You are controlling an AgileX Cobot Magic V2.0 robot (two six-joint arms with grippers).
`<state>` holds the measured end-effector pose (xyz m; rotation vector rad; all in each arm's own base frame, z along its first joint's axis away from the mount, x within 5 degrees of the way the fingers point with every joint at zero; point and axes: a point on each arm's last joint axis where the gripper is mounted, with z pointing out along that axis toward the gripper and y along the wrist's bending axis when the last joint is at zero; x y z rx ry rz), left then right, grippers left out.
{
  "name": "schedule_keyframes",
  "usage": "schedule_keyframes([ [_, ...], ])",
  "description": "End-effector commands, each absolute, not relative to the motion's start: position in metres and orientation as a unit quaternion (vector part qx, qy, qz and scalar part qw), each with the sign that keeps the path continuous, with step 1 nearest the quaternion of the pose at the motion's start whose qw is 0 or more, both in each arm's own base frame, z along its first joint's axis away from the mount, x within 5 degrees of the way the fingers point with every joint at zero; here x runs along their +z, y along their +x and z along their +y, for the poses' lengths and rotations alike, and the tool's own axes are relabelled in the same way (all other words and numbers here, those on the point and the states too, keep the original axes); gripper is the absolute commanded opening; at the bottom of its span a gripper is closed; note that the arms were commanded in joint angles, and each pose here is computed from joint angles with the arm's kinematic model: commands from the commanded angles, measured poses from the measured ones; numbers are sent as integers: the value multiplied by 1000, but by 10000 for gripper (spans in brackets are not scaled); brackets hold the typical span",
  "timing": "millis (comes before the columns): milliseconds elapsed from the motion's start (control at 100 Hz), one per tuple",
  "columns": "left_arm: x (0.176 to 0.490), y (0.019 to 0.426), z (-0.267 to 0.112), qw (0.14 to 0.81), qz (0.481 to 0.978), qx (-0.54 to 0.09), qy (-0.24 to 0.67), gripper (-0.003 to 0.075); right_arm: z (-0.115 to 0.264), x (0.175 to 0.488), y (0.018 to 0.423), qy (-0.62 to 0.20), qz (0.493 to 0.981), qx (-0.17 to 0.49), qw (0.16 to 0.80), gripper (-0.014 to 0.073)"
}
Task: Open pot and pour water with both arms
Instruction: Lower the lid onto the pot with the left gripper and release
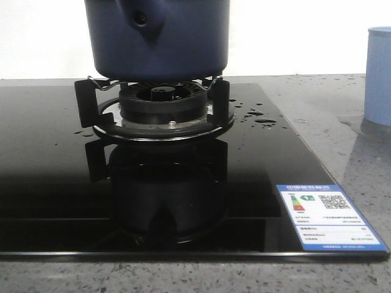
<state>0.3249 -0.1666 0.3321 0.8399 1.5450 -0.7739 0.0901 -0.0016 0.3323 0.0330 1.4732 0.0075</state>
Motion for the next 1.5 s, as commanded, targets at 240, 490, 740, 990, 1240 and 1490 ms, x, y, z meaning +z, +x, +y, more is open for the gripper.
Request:
schedule_keyframes([
  [240, 376, 311, -167, 618, 606, -368, 339, 622, -1, 347, 88, 14, 638, 4, 770, -74],
  [490, 432, 267, -145, 675, 553, -353, 337, 507, -1, 347, 88, 14, 639, 4, 769, -74],
  [740, 451, 204, -94, 732, 583, -264, 234, 126, -1, 346, 88, -8, 642, -22, 766, -74],
  [990, 398, 139, -63, 732, 623, -217, 171, -19, 0, 343, 89, -40, 636, -49, 769, -74],
  [1240, 326, 108, -44, 706, 675, -174, 126, -19, 14, 302, 92, -91, 636, 11, 766, -74],
  [1490, 311, 95, -39, 710, 674, -169, 116, -19, 24, 296, 91, -124, 638, 50, 759, -74],
])
